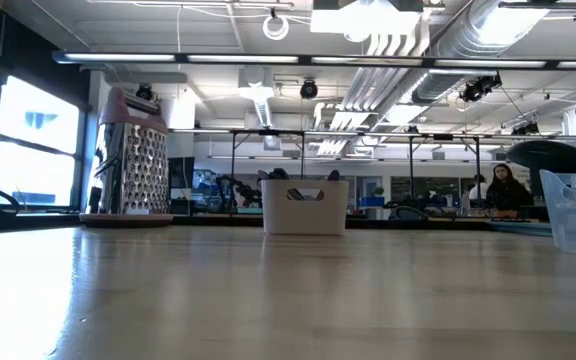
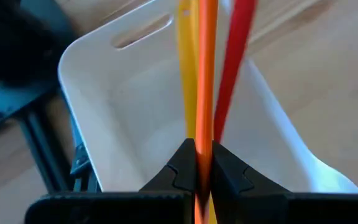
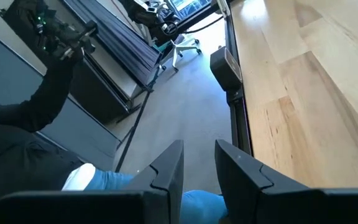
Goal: Pick & Place Kitchen Items
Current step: Put the orange spatula into the left white bin, then return to Home Position
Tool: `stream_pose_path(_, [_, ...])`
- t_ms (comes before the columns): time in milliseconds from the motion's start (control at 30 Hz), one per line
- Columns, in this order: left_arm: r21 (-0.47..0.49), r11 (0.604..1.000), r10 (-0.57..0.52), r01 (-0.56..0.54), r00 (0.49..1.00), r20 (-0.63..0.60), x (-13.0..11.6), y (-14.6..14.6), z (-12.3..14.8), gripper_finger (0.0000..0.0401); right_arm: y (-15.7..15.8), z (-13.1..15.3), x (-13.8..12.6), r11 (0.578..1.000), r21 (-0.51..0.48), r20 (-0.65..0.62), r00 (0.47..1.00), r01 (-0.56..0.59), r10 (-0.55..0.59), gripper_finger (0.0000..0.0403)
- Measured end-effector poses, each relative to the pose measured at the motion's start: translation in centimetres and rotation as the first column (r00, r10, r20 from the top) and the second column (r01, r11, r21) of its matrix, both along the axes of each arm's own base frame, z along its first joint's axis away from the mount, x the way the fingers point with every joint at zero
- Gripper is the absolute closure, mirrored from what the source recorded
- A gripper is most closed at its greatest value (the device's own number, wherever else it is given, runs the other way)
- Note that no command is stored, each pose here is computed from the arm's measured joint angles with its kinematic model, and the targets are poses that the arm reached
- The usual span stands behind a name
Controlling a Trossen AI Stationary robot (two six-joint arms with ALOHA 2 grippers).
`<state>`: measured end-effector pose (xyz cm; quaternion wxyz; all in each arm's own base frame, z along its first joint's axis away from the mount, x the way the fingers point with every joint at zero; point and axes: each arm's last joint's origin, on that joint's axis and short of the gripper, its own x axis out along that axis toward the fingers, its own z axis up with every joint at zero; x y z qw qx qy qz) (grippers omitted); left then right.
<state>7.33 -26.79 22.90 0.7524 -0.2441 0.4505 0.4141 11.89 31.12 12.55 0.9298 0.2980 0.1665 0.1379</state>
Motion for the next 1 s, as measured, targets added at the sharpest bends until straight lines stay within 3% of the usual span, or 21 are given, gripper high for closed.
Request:
stream_pose_path(133, [0.021,0.998,-0.054,0.053,0.995,0.083,0.2,-0.1,0.06,0.0388,-0.06,0.0,0.16,1.0,0.003,-0.001,1.0,0.006,-0.006,0.0319])
stream_pose_path(367, [-0.011,1.0,-0.023,0.023,1.0,0.006,-0.06,-0.19,-0.02,0.0388,-0.31,-0.07,0.71,1.0,-0.012,-0.001,1.0,0.022,-0.022,0.0319])
stream_pose_path(500, [-0.048,0.997,-0.051,0.053,0.998,0.029,-0.06,-0.65,-0.14,0.0388,-0.39,-0.08,0.94,0.999,-0.03,0.004,1.0,0.021,-0.021,0.0319])
stream_pose_path(767, [-0.046,0.994,-0.099,0.1,0.995,0.015,-0.02,-0.77,-0.18,0.0341,-0.38,-0.09,0.94,0.999,-0.028,0.002,1.0,0.014,-0.014,0.0319])
stream_pose_path(1000, [-0.052,0.992,-0.112,0.112,0.994,0.011,-0.01,-0.85,-0.2,0.0335,-0.37,-0.09,0.92,1.0,-0.028,0.002,1.0,0.014,-0.014,0.0319])
